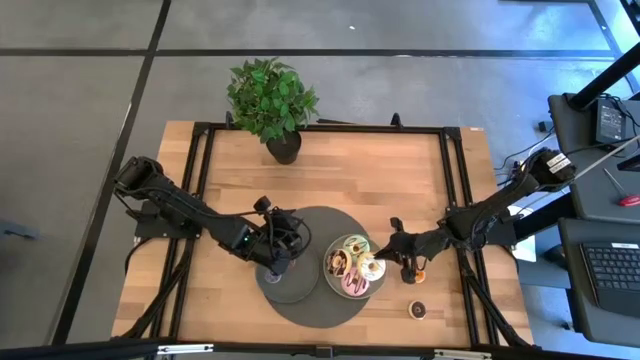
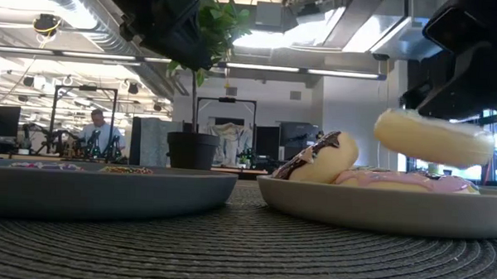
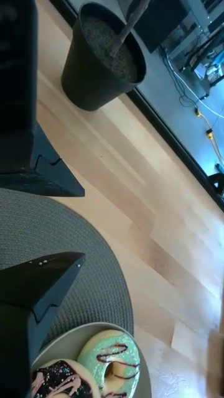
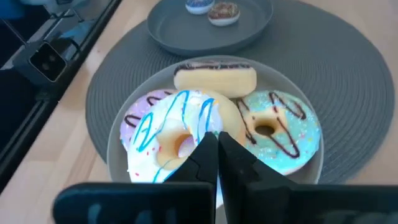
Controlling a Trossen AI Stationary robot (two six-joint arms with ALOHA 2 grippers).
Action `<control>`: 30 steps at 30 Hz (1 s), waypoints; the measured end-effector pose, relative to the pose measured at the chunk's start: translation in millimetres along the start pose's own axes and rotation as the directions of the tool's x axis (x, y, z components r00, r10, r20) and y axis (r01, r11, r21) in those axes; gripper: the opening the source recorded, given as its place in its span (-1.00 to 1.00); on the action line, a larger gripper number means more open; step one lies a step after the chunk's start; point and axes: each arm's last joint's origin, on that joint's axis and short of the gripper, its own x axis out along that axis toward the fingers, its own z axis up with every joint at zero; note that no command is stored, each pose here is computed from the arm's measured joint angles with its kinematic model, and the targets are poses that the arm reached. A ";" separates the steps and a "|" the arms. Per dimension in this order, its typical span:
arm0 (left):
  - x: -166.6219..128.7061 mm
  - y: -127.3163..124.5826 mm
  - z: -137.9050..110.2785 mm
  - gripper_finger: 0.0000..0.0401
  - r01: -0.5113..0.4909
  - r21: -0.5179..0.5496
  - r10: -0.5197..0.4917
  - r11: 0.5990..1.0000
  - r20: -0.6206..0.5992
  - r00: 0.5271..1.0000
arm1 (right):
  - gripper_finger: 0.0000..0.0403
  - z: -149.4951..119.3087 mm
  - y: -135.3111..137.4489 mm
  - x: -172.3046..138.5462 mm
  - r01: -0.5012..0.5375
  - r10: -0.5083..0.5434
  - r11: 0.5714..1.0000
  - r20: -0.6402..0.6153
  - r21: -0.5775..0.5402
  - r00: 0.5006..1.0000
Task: Pick & Place donuts
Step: Put the white donut on the light gray plate
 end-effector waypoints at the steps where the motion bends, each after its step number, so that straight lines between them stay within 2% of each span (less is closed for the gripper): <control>1: 0.0 0.0 -0.1 -0.25 0.000 0.000 0.000 1.000 0.000 1.000 | -0.97 -1.0 -0.4 1.2 0.004 -0.004 1.000 -0.007 0.005 1.000; 7: 0.0 0.0 0.0 -0.25 0.000 0.000 0.000 1.000 0.000 1.000 | -0.96 -7.0 -1.4 6.7 0.028 -0.026 0.999 -0.041 0.027 0.999; 13: 0.0 -0.1 0.0 -0.26 0.003 0.000 -0.003 1.000 -0.003 1.000 | -0.86 -8.7 -1.8 8.0 0.038 -0.036 0.998 -0.052 0.040 0.998; 30: 0.0 -0.1 -0.2 -0.24 0.005 0.019 -0.005 1.000 -0.005 1.000 | -0.35 -11.9 -2.8 7.7 0.047 -0.043 0.997 -0.085 0.053 0.995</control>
